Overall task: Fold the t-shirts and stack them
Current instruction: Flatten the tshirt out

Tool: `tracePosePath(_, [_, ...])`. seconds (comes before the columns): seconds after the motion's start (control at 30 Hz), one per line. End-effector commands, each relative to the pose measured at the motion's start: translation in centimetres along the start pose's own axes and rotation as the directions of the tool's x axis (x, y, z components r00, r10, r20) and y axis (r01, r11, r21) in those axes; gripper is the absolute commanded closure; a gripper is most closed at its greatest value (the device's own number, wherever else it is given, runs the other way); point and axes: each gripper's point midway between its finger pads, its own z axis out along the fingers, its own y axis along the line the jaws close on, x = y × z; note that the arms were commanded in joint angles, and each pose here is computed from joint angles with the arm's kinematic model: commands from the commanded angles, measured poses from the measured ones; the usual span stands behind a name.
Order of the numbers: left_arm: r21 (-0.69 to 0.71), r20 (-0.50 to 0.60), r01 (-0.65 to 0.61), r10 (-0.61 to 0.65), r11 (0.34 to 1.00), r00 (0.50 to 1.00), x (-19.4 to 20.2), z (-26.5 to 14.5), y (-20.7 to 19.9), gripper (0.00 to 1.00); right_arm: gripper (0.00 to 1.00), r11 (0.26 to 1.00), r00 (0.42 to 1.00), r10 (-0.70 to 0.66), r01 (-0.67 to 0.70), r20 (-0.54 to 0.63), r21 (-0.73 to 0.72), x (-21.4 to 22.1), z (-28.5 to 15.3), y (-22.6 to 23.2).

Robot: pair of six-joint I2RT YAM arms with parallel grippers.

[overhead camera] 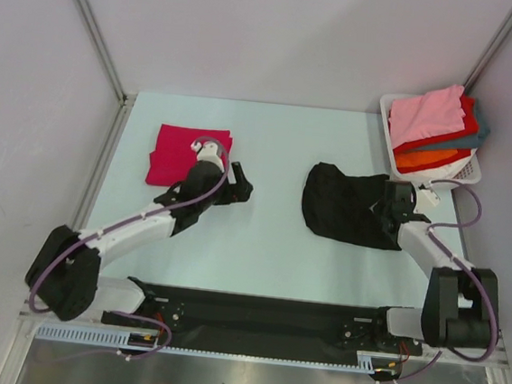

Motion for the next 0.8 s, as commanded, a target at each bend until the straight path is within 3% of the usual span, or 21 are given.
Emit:
tracePosePath(0.0, [-0.086,0.036,0.061,-0.058,0.994,0.998,-2.4,2.9,-0.2,0.05,0.3,0.994,0.996,0.056,-0.062,0.071,0.086,-1.2,1.9,-0.1])
tracePosePath(0.03, [-0.097,0.051,0.079,-0.074,0.992,0.996,-3.9,3.6,-0.6,0.05,0.3,0.994,0.997,0.044,-0.05,0.065,0.102,-1.1,2.2,-0.2])
tracePosePath(0.23, [-0.268,-0.097,0.05,-0.079,0.962,0.992,-3.3,10.1,2.6,0.1,0.38,0.987,1.0,0.007,-0.007,-0.001,0.16,0.9,4.5,-0.3])
tracePosePath(0.53, [-0.359,-0.19,-0.038,-0.033,0.933,0.981,-3.8,15.9,4.7,0.11,0.31,0.986,0.999,-0.041,0.046,-0.035,0.157,1.5,5.0,0.4])
tracePosePath(0.63, [-0.407,-0.238,-0.082,-0.019,0.91,0.971,-3.5,17.0,5.7,0.14,0.46,0.988,0.998,-0.052,0.055,-0.029,0.144,1.4,4.9,0.7])
tracePosePath(0.73, [-0.442,-0.288,-0.124,-0.01,0.888,0.958,-3.0,17.6,6.9,0.13,0.93,0.992,0.998,-0.063,0.067,-0.03,0.112,1.4,4.7,1.3])
tracePosePath(0.77, [-0.438,-0.301,-0.126,-0.013,0.89,0.954,-2.8,17.9,7.1,0.12,0.97,0.993,0.997,-0.06,0.064,-0.038,0.103,1.6,4.6,1.4])
